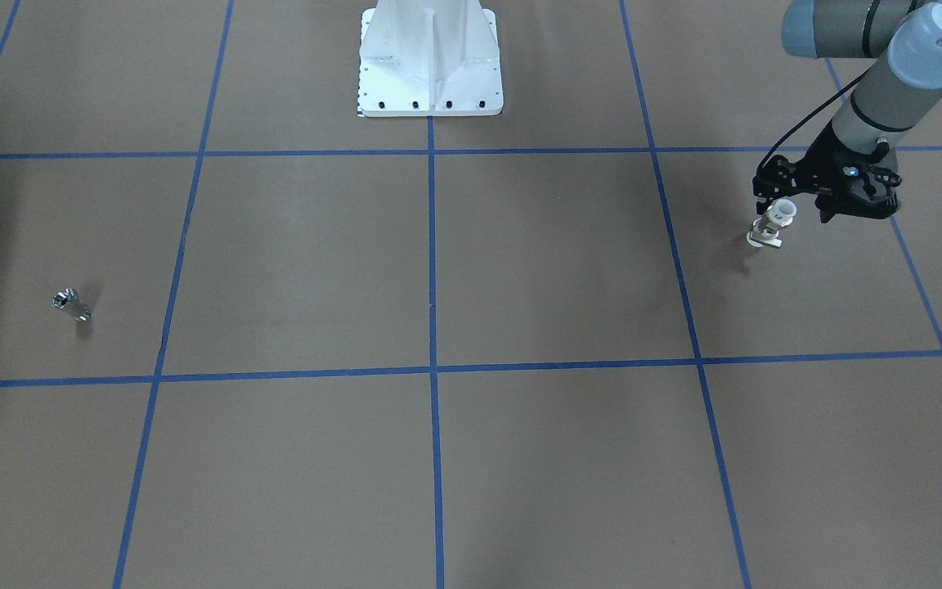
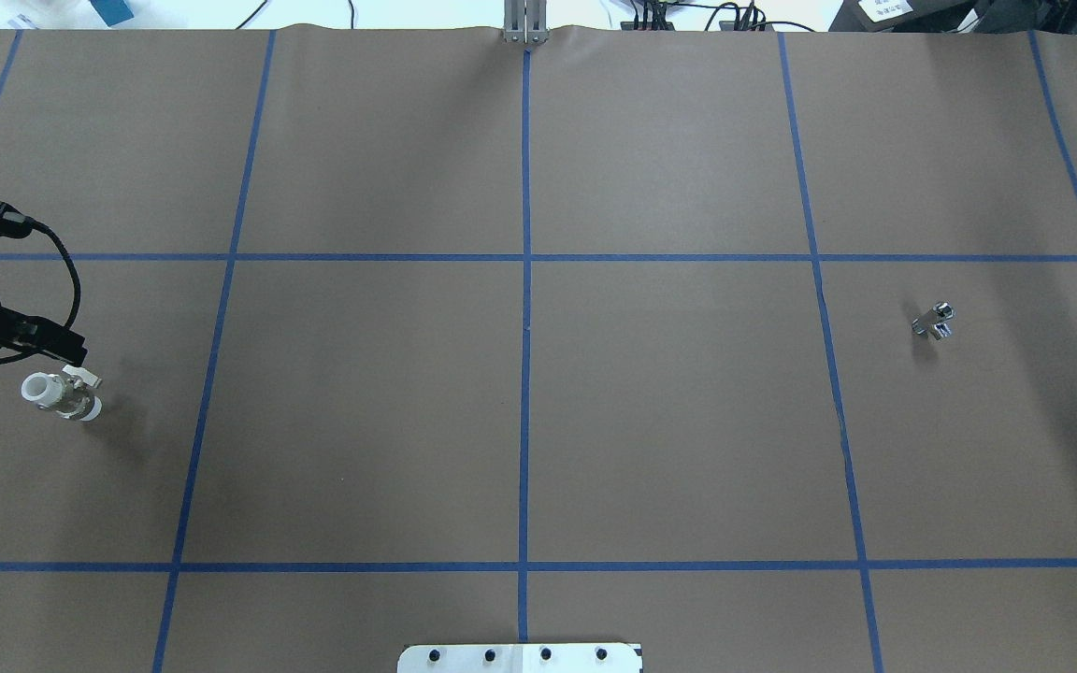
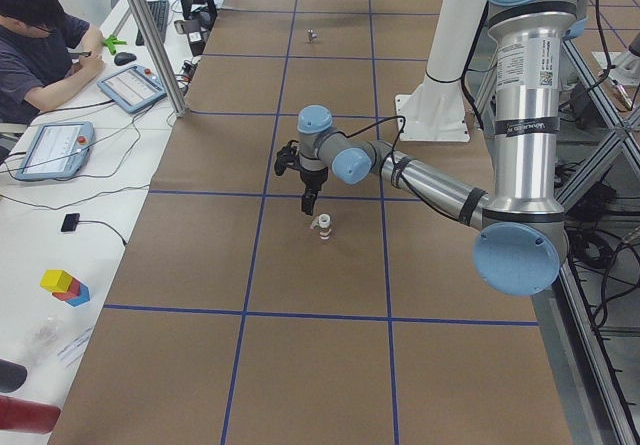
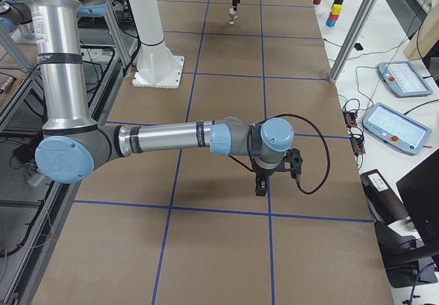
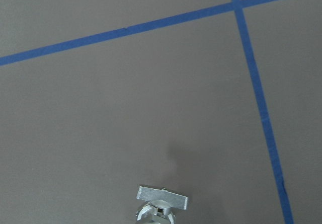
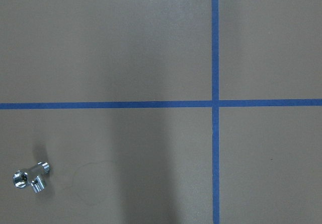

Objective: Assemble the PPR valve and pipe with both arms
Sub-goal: 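Lower the left gripper onto the white pipe fitting and grasp it, then lift the white pipe fitting with the left gripper toward table center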

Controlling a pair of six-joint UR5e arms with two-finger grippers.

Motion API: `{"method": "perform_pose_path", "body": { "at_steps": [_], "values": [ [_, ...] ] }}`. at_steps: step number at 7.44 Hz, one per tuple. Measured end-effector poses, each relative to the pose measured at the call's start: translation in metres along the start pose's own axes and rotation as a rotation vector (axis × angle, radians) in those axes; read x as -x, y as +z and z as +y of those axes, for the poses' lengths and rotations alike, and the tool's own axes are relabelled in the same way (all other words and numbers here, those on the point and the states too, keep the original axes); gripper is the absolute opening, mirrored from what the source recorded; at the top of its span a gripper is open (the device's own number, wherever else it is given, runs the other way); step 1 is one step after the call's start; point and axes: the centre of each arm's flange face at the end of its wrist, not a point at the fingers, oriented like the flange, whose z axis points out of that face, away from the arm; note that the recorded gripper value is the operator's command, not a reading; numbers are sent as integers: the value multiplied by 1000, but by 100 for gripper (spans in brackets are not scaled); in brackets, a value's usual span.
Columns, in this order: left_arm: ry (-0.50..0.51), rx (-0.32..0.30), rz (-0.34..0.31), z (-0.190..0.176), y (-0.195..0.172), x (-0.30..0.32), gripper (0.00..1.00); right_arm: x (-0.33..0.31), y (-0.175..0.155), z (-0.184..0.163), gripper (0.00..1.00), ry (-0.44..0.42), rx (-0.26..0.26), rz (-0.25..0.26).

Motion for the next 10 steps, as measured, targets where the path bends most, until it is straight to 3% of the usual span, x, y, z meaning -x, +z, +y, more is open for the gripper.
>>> {"method": "perform_pose_path", "body": {
  "at_steps": [8, 10],
  "values": [
    [2, 65, -7, 9, 41, 11, 98, -1, 2, 0, 100, 1, 3, 1],
    [2, 70, -7, 10, 43, 9, 73, -1, 2, 0, 100, 1, 3, 2]
  ]
}}
